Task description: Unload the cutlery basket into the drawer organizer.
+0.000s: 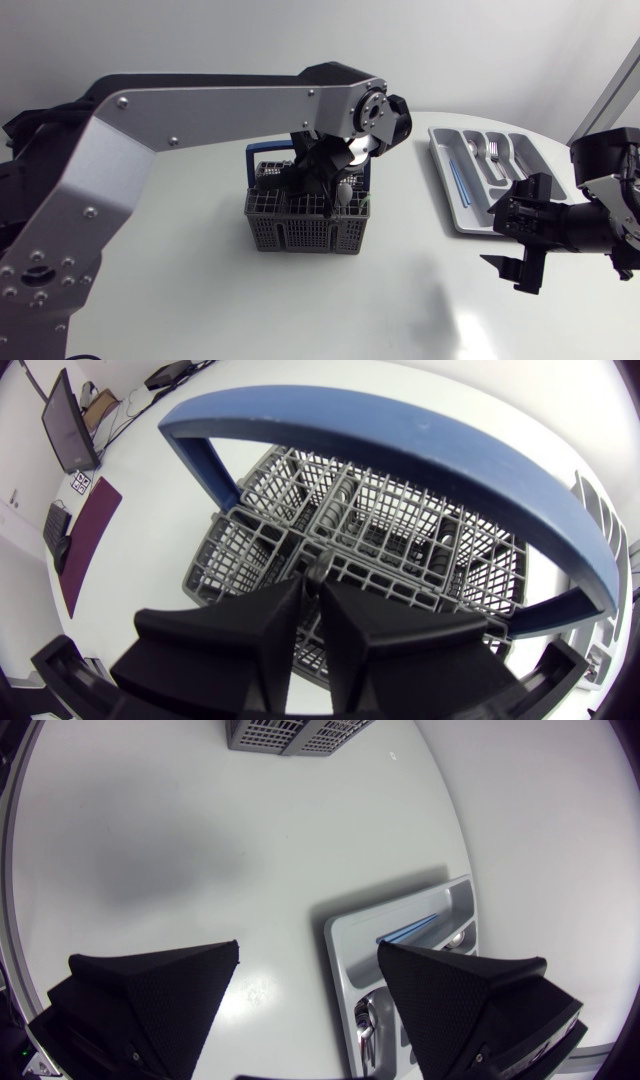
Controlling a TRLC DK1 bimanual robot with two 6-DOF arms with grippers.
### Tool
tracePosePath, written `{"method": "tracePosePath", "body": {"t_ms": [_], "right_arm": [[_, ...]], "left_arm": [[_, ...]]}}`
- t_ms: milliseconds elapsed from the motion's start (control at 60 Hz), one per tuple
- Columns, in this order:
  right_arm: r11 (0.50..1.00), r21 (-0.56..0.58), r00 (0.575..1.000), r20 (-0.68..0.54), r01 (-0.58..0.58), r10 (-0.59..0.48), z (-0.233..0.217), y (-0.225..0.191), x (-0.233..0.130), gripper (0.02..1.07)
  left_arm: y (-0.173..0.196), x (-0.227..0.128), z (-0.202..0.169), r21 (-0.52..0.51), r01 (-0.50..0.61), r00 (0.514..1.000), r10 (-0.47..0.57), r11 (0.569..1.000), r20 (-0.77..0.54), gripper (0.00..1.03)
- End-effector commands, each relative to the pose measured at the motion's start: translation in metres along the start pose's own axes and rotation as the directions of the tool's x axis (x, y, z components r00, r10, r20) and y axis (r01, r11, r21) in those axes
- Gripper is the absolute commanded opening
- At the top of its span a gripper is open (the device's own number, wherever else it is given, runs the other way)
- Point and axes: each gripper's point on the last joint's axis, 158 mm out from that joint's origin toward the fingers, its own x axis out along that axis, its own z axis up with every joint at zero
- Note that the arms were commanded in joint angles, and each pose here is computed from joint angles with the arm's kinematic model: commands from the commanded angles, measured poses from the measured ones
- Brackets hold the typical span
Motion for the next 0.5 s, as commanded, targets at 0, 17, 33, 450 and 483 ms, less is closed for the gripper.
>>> {"method": "tracePosePath", "body": {"t_ms": [0,17,33,450,483], "right_arm": [[0.999,0.034,1.0,0.015,0.006,-0.007,0.009,0.0,-0.005,1.02],[0.999,0.034,1.0,0.019,0.009,-0.01,0.011,-0.001,-0.006,1.02],[0.999,0.043,1.0,0.027,0.009,-0.011,0.015,-0.002,-0.007,1.02],[0.992,0.124,0.991,0.131,-0.017,0.001,0.065,-0.001,-0.016,1.02],[0.99,0.139,0.99,0.143,-0.025,0.005,0.07,0.0,-0.016,1.02]], "left_arm": [[0.005,-0.007,0.001,0.022,0.008,1.0,-0.008,1.0,0.001,0.23],[0.005,-0.008,0.002,0.02,0.011,1.0,-0.011,1.0,0.0,0.23],[0.005,-0.01,0.003,0.019,0.014,1.0,-0.014,1.0,0.0,0.23],[0.006,-0.032,0.003,-0.018,0.137,0.984,-0.138,0.99,-0.109,0.49],[0.007,-0.033,0.004,-0.017,0.14,0.984,-0.141,0.99,-0.108,0.49]]}}
